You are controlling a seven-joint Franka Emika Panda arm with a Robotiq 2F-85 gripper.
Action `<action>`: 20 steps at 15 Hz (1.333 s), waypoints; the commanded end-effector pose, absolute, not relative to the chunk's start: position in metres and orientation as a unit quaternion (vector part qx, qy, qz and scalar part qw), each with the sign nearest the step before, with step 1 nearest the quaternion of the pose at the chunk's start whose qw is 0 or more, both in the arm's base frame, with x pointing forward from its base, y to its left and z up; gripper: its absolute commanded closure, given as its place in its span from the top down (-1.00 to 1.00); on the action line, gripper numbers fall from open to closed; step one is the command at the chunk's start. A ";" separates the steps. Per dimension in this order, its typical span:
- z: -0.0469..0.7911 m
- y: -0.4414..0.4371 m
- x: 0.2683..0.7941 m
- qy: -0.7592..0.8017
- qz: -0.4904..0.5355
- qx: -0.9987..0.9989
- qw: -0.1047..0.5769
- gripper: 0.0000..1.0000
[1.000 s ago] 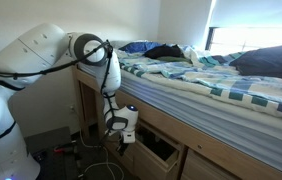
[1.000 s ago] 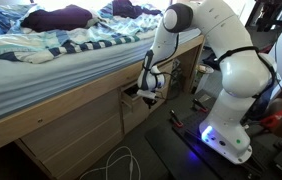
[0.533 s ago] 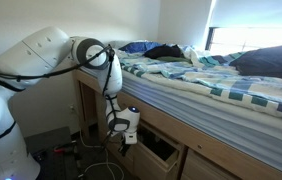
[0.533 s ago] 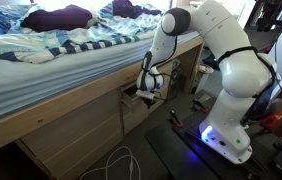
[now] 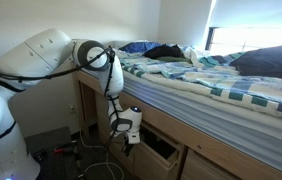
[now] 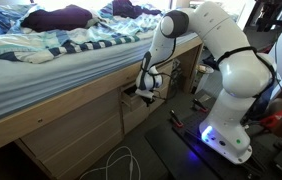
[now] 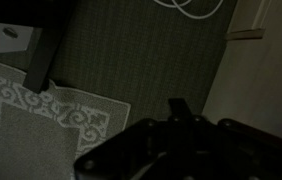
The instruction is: Push the open drawer closed
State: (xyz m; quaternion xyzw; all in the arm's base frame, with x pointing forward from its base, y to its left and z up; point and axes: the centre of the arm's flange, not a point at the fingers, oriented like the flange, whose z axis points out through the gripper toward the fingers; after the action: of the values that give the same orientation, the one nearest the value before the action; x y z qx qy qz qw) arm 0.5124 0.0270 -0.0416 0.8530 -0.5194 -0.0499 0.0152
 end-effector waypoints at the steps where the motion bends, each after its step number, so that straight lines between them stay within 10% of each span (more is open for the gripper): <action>1: -0.029 0.027 0.533 -0.516 -0.029 0.856 0.015 -1.00; 20: -0.030 0.026 0.536 -0.508 -0.011 0.861 0.002 -0.98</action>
State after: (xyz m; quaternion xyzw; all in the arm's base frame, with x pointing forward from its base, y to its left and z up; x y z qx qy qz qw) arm 0.5357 0.0257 -0.0299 0.8612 -0.5082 -0.0110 0.0024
